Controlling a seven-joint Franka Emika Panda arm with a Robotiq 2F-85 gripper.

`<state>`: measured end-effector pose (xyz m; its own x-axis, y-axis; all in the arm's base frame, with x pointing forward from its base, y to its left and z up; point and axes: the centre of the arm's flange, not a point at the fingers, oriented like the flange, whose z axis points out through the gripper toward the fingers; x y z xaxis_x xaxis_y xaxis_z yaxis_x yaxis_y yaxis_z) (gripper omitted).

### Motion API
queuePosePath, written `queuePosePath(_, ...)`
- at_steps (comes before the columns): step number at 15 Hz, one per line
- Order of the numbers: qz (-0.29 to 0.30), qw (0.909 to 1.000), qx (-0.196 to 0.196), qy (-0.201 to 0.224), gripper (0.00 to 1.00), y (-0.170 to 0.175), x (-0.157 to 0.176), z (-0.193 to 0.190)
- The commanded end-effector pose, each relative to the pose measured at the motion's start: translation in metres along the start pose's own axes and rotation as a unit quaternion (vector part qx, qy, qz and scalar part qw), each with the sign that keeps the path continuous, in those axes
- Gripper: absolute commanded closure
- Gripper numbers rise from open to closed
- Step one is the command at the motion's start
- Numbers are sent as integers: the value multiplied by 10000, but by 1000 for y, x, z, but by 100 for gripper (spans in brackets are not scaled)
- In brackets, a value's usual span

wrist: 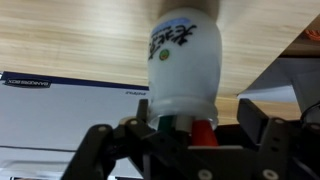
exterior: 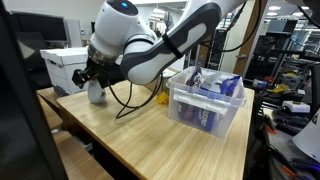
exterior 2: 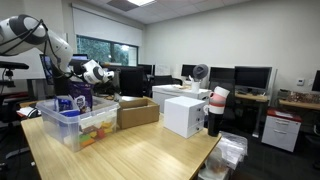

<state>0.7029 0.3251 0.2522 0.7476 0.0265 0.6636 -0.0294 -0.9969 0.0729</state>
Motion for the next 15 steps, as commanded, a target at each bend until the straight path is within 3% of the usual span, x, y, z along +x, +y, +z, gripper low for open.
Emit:
queuePosePath(1, -13, 10000, -1, -91, 38, 1, 3, -3)
queuePosePath(5, -4, 9999, -21, -146, 64, 1, 4, -3)
queuePosePath(15, 160, 9992, 195, -315, 65, 7, 2, -33)
